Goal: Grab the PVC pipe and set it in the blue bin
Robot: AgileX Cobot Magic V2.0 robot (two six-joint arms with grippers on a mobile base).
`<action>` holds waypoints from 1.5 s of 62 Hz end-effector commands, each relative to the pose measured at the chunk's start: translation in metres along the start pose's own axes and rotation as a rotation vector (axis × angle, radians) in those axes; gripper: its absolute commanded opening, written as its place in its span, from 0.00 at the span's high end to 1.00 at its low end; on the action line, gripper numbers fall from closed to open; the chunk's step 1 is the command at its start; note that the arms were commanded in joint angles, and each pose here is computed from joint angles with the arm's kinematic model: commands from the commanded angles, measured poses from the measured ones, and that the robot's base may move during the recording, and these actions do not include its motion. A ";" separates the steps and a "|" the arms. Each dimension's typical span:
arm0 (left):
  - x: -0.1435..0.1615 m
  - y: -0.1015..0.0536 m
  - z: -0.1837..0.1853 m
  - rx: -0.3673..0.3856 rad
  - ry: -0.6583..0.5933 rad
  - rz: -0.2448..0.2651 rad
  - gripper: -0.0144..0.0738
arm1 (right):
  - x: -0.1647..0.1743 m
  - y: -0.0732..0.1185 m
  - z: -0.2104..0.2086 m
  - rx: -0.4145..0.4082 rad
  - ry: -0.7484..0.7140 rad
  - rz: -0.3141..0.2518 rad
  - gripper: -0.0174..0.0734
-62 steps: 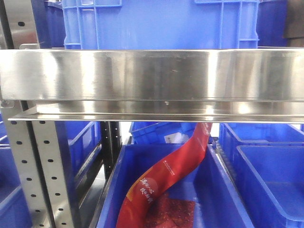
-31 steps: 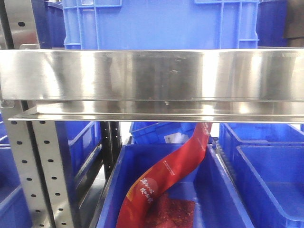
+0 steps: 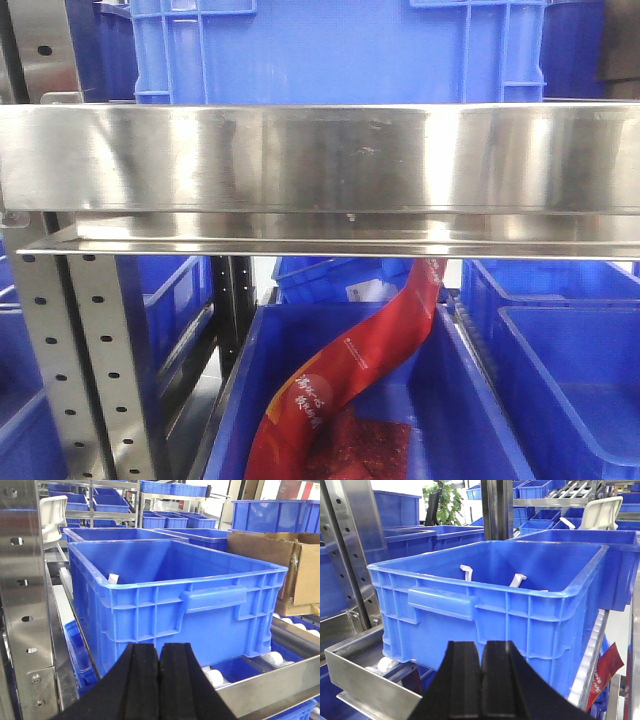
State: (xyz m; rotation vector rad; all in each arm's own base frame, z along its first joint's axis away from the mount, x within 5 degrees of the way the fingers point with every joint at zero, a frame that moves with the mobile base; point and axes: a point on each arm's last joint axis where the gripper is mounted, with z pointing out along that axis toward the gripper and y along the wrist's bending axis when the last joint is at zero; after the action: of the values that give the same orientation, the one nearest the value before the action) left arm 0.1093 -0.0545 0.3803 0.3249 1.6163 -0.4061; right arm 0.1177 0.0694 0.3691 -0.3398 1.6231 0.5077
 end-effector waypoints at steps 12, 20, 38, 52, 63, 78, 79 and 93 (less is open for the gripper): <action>-0.002 -0.001 -0.002 0.005 -0.014 0.002 0.96 | -0.001 0.000 -0.001 0.002 -0.013 -0.010 0.99; -0.002 -0.001 -0.002 0.005 -0.014 0.002 0.96 | -0.001 0.000 -0.001 0.002 -0.013 -0.010 0.99; -0.002 -0.001 -0.002 0.005 -0.014 0.002 0.96 | 0.004 -0.002 -0.015 0.008 -0.053 -0.035 0.99; -0.002 -0.001 -0.002 0.005 -0.014 0.002 0.96 | 0.037 -0.020 -0.047 0.183 -0.117 -0.227 0.99; -0.002 -0.001 -0.002 0.005 -0.014 0.002 0.96 | 0.075 -0.033 -0.065 0.344 -0.179 -0.226 0.99; -0.002 -0.001 -0.002 0.005 -0.014 0.002 0.96 | 0.128 -0.040 -0.078 0.441 -0.185 -0.211 0.99; -0.002 -0.001 -0.002 0.005 -0.014 0.002 0.96 | 0.130 -0.040 -0.078 0.444 -0.187 -0.209 0.99; -0.002 -0.001 -0.002 0.005 -0.019 0.002 0.96 | 0.157 -0.044 -0.076 0.442 -0.172 -0.148 0.99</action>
State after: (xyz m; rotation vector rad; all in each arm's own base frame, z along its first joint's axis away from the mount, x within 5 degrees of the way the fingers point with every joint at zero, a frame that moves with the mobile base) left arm 0.1093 -0.0545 0.3803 0.3249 1.6163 -0.4061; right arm 0.0565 0.0057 0.2112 -0.1147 1.5192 0.0364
